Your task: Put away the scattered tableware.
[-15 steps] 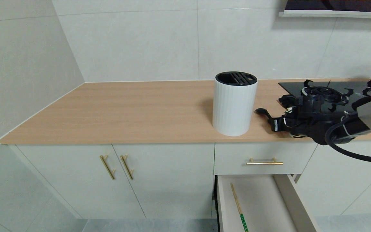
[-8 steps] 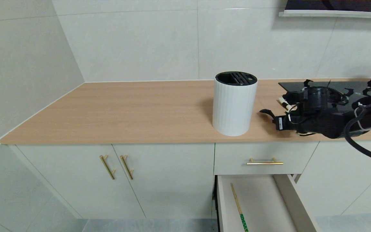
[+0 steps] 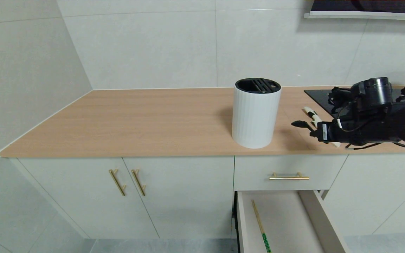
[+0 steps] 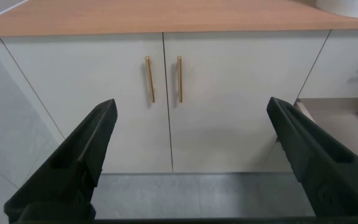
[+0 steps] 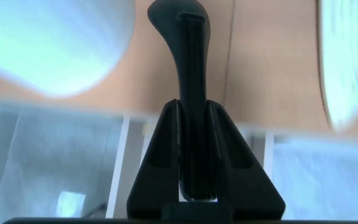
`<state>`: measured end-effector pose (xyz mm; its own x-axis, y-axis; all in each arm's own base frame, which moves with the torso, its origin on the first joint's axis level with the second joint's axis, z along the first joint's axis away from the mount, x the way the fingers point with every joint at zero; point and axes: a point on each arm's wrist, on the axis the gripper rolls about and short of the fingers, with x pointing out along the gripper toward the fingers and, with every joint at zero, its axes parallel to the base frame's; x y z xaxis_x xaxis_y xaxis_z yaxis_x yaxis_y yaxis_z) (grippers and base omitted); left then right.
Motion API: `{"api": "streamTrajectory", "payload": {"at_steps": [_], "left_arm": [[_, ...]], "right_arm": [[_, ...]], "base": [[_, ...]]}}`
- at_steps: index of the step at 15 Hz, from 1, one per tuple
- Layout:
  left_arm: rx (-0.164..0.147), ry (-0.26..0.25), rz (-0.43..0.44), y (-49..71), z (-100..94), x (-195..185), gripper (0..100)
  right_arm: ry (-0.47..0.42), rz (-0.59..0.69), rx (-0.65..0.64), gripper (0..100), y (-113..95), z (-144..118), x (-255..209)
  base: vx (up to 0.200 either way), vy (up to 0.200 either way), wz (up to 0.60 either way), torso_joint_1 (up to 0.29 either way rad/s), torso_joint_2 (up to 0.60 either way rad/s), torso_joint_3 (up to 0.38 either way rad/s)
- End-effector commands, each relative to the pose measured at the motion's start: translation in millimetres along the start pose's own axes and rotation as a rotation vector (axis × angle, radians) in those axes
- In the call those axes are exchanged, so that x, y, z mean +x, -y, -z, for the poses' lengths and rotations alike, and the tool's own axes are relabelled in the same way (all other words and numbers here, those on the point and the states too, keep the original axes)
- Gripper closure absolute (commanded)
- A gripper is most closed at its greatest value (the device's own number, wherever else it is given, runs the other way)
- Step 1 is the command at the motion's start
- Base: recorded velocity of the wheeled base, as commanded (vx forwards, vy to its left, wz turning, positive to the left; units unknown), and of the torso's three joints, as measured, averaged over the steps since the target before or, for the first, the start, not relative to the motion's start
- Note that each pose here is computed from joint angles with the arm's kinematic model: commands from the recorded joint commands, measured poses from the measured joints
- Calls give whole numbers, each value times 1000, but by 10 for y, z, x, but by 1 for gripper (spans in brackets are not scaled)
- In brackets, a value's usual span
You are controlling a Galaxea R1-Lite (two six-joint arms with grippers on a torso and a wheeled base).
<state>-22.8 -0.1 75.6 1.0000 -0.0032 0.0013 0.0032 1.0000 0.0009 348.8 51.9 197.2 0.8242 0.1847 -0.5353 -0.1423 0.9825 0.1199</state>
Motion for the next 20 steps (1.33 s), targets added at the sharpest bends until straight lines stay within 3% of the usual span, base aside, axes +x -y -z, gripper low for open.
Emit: {"api": "streamTrajectory", "payload": {"at_steps": [1, 9, 20], "left_arm": [[-1, 0, 0, 0, 0, 0, 0], [1, 0, 0, 0, 0, 0, 0], [1, 0, 0, 0, 0, 0, 0]], "right_arm": [[13, -16, -8, 100, -63, 189, -531], [-40, -65, -46, 100, -201, 550, -744], [-82, -70, -52, 100, -227, 626, -605]], "base": [[0, 0, 0, 0, 0, 0], [0, 0, 0, 0, 0, 0], [0, 0, 0, 0, 0, 0]]}}
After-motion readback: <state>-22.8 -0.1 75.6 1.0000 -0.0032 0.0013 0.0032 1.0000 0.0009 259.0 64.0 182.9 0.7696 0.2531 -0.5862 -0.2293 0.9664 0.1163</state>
